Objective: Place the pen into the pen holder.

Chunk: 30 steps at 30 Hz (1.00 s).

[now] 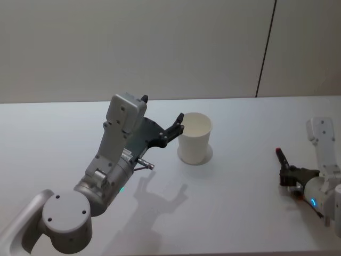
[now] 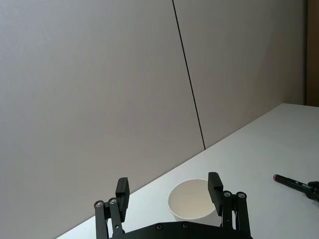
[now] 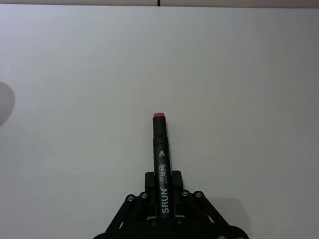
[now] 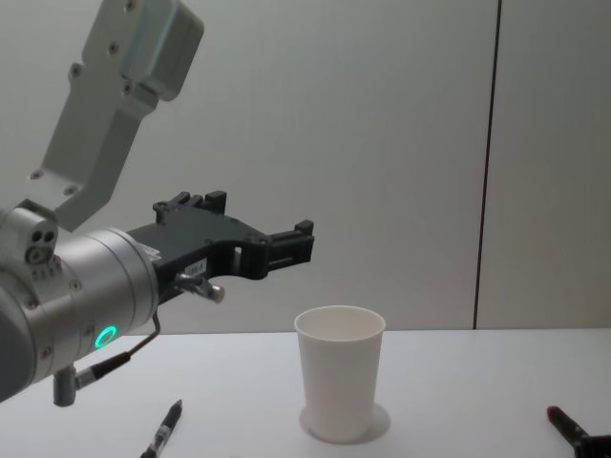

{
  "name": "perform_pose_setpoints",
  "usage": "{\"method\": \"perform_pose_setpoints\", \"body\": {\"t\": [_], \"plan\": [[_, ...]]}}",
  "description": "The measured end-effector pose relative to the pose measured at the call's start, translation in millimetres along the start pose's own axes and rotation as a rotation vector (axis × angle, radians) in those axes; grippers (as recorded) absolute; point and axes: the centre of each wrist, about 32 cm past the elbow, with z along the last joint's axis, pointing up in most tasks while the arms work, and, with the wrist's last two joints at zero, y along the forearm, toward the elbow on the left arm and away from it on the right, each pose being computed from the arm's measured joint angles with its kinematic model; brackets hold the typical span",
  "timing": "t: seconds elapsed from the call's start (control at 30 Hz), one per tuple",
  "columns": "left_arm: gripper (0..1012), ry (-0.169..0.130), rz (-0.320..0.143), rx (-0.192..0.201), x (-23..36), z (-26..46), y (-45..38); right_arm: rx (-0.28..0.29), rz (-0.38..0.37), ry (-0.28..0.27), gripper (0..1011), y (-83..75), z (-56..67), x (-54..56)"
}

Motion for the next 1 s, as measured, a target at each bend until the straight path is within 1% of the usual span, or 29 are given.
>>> {"method": "perform_pose_setpoints", "body": {"t": [0.03,0.07,0.33,0.5,0.63,0.67,0.73,0.77,0.87,0.97,1.0], "plan": [[1003,0.000,0.000,0.000,0.0,0.0,0.0,0.001,0.003,0.000,191,0.3,-0.5,0.1],[1003,0.000,0.000,0.000,0.0,0.0,0.0,0.003,0.005,-0.001,180,0.4,-0.7,0.2],[1003,0.000,0.000,0.000,0.0,0.0,0.0,0.027,0.024,-0.006,180,-0.4,-2.2,0.1],[1003,0.000,0.000,0.000,0.0,0.0,0.0,0.078,0.036,-0.016,180,-3.6,-0.3,0.1],[1003,0.000,0.000,0.000,0.0,0.0,0.0,0.133,0.047,-0.026,180,-7.0,2.2,0.2],[1003,0.000,0.000,0.000,0.0,0.0,0.0,0.133,0.047,-0.026,180,-7.0,2.2,0.2],[1003,0.000,0.000,0.000,0.0,0.0,0.0,0.174,0.056,-0.032,180,-9.3,4.0,0.2],[1003,0.000,0.000,0.000,0.0,0.0,0.0,0.174,0.056,-0.032,180,-9.3,4.0,0.2],[1003,0.000,0.000,0.000,0.0,0.0,0.0,0.225,0.068,-0.041,180,-11.8,6.1,0.2],[1003,0.000,0.000,0.000,0.0,0.0,0.0,0.259,0.077,-0.046,180,-13.3,7.5,0.2],[1003,0.000,0.000,0.000,0.0,0.0,0.0,0.284,0.084,-0.050,180,-14.2,8.5,0.2]]}}
